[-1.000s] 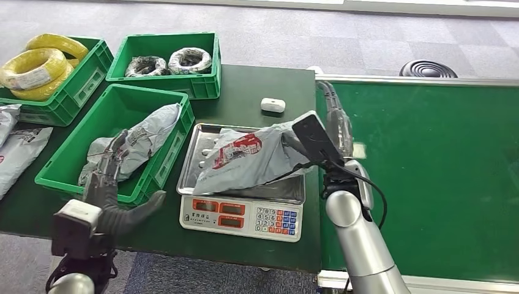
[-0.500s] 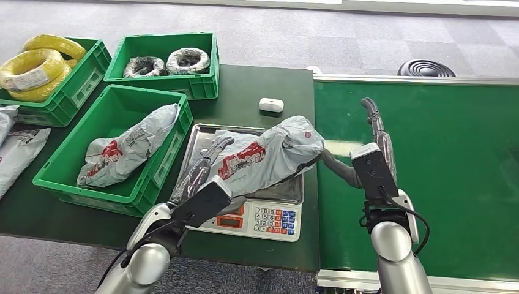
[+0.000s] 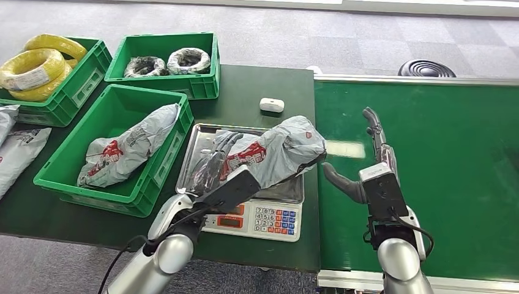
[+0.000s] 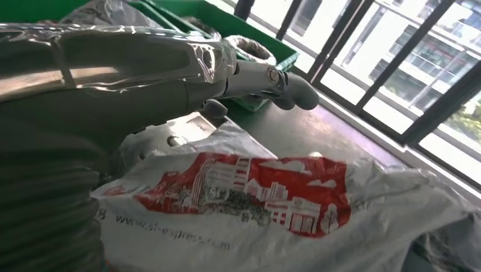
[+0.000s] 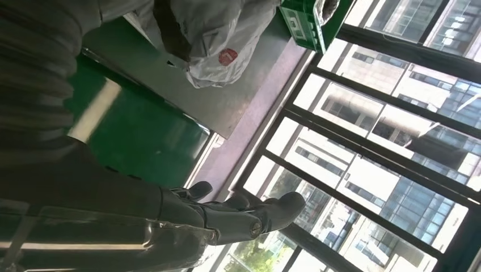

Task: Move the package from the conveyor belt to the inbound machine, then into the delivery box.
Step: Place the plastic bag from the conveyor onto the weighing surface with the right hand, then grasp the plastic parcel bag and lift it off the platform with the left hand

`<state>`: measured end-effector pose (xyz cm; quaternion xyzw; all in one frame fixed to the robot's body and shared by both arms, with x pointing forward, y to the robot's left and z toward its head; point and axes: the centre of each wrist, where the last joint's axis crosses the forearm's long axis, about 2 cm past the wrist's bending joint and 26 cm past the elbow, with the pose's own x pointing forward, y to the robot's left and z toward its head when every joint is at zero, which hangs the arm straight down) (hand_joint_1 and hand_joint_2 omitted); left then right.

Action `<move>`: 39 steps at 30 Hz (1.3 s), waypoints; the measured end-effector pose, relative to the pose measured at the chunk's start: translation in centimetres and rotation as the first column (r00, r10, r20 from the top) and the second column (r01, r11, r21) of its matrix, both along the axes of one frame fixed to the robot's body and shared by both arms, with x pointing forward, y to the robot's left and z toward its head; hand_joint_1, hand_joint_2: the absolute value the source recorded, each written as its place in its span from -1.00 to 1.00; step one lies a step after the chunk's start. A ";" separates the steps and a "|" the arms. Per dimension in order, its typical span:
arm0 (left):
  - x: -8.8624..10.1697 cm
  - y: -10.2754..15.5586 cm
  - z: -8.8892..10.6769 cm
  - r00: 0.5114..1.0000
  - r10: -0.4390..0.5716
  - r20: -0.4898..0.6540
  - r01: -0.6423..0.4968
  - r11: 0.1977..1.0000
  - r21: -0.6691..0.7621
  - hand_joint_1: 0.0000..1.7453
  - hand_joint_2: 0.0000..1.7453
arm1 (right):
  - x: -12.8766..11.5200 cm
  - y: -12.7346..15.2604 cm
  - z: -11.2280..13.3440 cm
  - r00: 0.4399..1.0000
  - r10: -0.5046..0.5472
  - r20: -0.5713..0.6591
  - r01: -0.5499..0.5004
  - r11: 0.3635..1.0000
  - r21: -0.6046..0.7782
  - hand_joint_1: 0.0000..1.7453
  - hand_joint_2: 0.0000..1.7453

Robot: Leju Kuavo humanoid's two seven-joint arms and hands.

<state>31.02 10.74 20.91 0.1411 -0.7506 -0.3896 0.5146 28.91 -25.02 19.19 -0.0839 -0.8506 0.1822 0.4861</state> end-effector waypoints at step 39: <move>6.7 5.9 0.4 0.960 0.263 -0.094 -0.279 0.913 -0.297 1.00 1.00 | -3.2 1.5 -3.4 1.000 0.012 -0.001 -0.012 0.971 0.239 -1.00 1.00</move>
